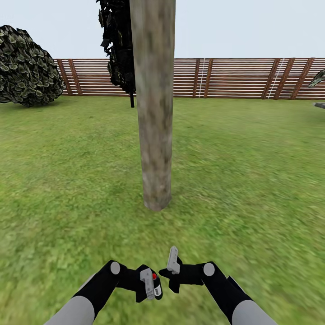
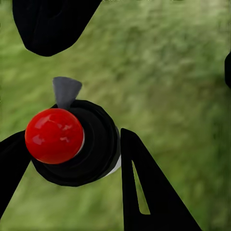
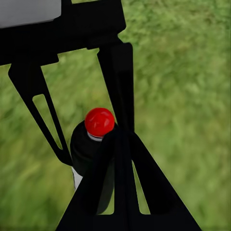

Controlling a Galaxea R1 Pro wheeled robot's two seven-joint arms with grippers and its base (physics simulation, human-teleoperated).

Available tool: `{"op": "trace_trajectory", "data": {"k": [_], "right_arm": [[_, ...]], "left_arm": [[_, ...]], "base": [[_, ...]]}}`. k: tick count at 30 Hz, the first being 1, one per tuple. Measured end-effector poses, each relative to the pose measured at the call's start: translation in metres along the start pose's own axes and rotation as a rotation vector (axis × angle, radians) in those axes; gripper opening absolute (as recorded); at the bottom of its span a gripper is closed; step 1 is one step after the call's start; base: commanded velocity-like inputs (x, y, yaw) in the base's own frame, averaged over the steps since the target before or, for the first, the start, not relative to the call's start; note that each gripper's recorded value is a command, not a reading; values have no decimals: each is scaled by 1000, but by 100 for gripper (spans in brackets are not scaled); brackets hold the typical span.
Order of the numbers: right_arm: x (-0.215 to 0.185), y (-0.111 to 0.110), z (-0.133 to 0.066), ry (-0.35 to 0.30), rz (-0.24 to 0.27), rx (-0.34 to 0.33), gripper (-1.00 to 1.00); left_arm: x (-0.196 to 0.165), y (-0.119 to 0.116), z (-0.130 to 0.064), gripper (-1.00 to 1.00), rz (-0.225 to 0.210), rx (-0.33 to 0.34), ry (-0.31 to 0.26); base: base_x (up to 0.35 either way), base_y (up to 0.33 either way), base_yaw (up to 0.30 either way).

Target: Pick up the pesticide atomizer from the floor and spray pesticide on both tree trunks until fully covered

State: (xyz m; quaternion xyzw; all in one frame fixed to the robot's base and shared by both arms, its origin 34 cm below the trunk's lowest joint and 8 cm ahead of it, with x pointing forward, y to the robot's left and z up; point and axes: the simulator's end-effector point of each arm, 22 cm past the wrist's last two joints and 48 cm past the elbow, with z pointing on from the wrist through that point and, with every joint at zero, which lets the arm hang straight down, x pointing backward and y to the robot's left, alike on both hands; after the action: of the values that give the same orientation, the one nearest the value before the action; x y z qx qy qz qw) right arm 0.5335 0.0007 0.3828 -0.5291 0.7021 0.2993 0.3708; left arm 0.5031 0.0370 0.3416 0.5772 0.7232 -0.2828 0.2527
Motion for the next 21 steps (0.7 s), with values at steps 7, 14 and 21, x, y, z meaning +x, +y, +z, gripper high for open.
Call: {"op": "trace_trajectory", "data": {"k": [7,14,21], "right_arm": [[0,0,0,0,0,0,-100],[0,0,0,0,-1,0,-100],[-1,1,1,-1,-1,-1,-100]], "left_arm": [[-1,0,0,-100,-1,-1,-2],[-4,1,0,-100,-7,-7,-14],[-5,2,0,-100,-11,-10,-20]], "base": [[0,0,0],[0,0,0],[0,0,0]]}}
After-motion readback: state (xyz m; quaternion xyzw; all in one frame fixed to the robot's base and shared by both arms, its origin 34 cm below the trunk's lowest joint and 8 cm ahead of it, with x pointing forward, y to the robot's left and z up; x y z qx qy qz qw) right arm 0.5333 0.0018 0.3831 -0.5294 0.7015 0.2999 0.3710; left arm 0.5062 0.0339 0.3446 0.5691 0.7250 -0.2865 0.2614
